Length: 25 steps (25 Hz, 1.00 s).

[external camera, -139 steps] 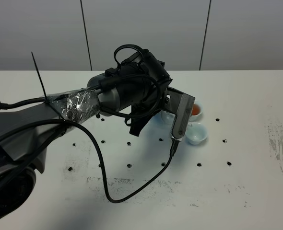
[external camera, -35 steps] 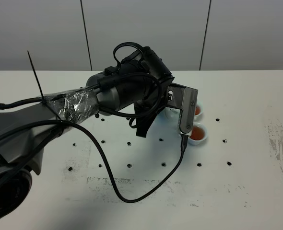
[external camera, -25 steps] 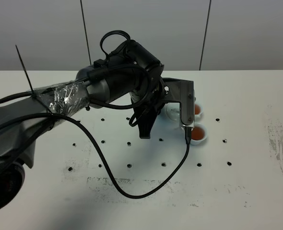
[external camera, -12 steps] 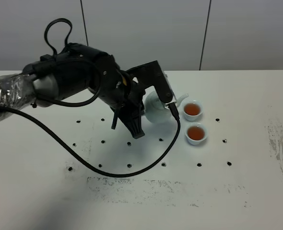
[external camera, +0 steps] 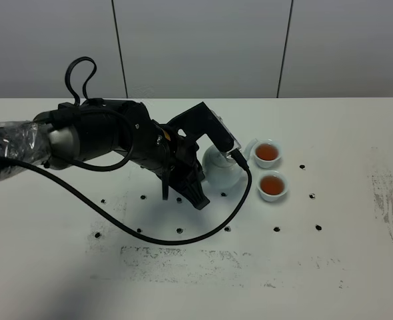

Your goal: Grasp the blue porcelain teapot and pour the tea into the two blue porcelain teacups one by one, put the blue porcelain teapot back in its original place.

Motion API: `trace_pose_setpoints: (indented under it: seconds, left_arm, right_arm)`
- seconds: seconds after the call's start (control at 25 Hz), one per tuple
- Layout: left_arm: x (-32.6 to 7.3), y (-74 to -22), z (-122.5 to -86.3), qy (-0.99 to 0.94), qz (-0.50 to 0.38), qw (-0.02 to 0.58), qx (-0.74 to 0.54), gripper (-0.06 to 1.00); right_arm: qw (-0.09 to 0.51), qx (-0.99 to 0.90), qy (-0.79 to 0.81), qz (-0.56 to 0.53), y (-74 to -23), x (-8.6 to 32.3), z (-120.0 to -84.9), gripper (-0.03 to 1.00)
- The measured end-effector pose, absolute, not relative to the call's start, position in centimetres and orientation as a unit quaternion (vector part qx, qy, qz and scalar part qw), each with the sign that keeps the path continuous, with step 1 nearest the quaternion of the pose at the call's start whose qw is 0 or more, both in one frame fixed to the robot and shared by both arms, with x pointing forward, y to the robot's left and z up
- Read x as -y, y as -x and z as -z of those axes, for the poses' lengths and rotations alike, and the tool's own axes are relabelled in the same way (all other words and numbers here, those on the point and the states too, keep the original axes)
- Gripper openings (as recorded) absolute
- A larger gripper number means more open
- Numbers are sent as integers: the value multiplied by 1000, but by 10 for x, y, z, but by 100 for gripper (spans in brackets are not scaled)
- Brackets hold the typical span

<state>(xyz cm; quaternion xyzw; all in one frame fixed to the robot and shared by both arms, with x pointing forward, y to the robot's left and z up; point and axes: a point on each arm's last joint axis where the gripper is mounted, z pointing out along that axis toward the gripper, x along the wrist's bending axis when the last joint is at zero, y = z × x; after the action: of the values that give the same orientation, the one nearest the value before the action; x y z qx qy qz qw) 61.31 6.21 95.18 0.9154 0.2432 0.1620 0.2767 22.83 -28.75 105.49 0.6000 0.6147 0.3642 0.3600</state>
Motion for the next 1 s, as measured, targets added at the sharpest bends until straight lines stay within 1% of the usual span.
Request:
trace_pose_setpoints:
  seconds: [0.24,0.36,0.48,0.6,0.72,0.84,1.0]
  left_arm:
    - [-56,-615,-927,-917,-147,270,-253,4]
    - [-52,-613,-920,-920,-143,267,-249,4]
    - [-51,-612,-922,-921,-145,268,-244,4]
    - [-55,-610,-938,-924,-163,265,-223,4]
    - [-72,-607,-963,-918,-189,263,-231,4]
    - [-101,-602,-982,-899,-204,260,-287,4]
    - [-145,-592,-979,-872,-195,239,-381,4]
  right_arm:
    - [360,-615,-600,-364,-228,288,-1055,33]
    - [360,-615,-600,-364,-228,288,-1055,33]
    - [360,-615,-600,-364,-228,288,-1055,33]
    - [360,-615,-600,-364,-228,288,-1055,33]
    - [360,-615,-600,-364,-228,288,-1055,33]
    - [360,-615,-600,-364,-228,288,-1055,33]
    - [360,-615,-600,-364,-228,288,-1055,33]
